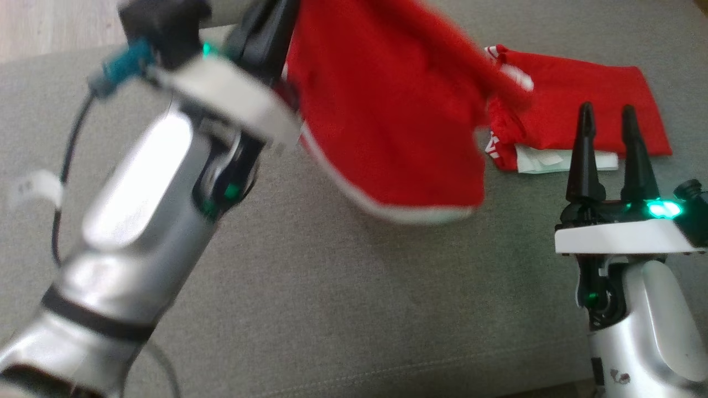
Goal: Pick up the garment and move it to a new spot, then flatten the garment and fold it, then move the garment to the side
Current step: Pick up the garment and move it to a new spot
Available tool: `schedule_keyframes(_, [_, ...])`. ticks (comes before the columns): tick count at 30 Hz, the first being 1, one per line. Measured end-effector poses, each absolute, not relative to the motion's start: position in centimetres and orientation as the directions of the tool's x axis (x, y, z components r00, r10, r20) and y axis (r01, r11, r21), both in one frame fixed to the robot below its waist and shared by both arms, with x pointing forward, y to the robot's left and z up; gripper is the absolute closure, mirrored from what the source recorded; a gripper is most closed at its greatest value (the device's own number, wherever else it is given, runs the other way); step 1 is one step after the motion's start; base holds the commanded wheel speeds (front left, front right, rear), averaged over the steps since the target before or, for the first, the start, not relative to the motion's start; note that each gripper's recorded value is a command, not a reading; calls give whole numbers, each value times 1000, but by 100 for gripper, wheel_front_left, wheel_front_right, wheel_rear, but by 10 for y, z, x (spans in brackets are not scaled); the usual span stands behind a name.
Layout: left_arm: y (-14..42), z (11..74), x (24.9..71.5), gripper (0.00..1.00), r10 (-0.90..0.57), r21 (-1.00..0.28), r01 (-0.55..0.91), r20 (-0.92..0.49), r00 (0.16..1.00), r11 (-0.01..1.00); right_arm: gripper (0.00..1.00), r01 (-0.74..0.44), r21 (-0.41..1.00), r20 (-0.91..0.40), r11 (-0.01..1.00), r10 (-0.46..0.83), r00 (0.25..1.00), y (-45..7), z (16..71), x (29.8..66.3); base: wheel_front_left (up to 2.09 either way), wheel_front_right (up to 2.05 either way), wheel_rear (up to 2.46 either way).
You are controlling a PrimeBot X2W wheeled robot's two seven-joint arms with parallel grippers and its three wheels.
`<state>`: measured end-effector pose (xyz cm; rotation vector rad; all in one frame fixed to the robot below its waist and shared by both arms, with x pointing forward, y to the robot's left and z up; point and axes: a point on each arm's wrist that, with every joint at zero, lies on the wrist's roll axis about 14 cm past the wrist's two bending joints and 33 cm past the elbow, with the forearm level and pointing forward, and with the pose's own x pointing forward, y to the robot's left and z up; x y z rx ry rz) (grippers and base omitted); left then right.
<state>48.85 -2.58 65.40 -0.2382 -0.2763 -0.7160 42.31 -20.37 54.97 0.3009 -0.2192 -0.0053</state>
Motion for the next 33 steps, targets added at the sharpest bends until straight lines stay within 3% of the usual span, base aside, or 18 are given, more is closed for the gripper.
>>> schedule_keyframes(5, [31, 541, 486, 100, -570, -77, 573, 59, 820, 816, 0, -38, 297, 201, 954, -23, 979, -198, 544, 430, 0, 0, 0])
schedule_keyframes(9, [69, 486, 466, 100, -537, -48, 535, -87, 839, 844, 0, -59, 284, 194, 957, 3, 981, -189, 540, 436, 0, 0, 0])
schedule_keyframes(18, [104, 438, 418, 100, -516, -5, 530, -235, 824, 848, 0, -122, 258, 179, 958, 77, 981, -162, 535, 441, 0, 0, 0])
schedule_keyframes(31, [94, 412, 362, 98, -555, 37, 595, -317, 769, 803, 0, -157, 253, 143, 955, 124, 982, -145, 526, 428, 0, 0, 0])
schedule_keyframes(32, [90, 408, 355, 61, -558, 60, 606, -326, 763, 793, 0, -156, 253, 139, 955, 124, 983, -145, 525, 425, 0, 0, 0])
schedule_keyframes(33, [89, 406, 351, 43, -560, 79, 615, -334, 758, 785, 0, -156, 253, 139, 955, 123, 983, -146, 525, 424, 0, 0, 0])
